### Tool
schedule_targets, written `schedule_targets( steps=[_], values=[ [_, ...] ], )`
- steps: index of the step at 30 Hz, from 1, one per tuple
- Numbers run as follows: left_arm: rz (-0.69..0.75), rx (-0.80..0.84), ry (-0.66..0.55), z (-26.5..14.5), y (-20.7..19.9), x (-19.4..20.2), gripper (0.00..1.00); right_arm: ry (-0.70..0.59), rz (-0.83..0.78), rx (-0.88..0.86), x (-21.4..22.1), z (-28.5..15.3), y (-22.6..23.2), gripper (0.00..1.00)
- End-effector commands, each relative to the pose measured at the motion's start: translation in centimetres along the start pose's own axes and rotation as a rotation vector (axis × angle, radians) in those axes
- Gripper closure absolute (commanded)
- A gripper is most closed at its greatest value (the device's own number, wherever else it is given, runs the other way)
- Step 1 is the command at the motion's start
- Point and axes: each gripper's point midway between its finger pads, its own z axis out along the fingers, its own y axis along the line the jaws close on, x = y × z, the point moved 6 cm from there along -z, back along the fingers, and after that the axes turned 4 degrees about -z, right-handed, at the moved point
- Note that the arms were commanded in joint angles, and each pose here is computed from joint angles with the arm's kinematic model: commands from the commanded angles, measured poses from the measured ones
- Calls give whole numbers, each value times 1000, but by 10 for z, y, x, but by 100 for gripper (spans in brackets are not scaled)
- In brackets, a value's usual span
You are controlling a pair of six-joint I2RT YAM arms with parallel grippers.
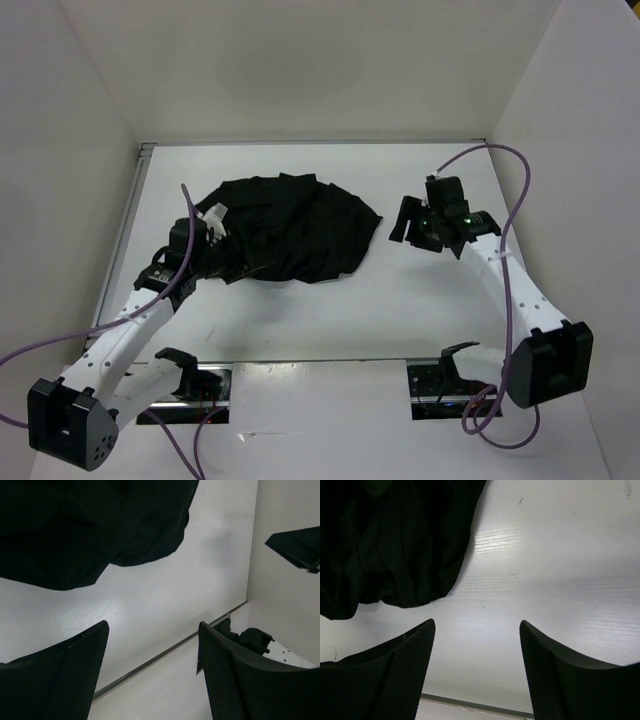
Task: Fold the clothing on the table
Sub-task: Grab the skirt from the pile
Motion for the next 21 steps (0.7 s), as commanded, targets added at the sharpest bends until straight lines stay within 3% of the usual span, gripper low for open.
schedule_targets(
  steps=[1, 6, 9, 14, 21],
  values=[
    [103, 34, -92, -7, -22, -21, 21, -22, -25, -158, -20, 21, 26, 29],
    [224, -48, -128, -11, -34, -44, 19, 30, -87, -170, -54, 76, 40, 39],
    [230, -52, -80, -5, -32, -42, 19, 44, -110, -164, -71, 107, 45, 42],
    [206, -39, -58, 1, -28, -38, 19, 28, -166, -191, -93, 134, 67, 43],
    [185, -74, -54, 5, -17, -34, 19, 113, -207, -208, -83, 172, 83, 43]
  ],
)
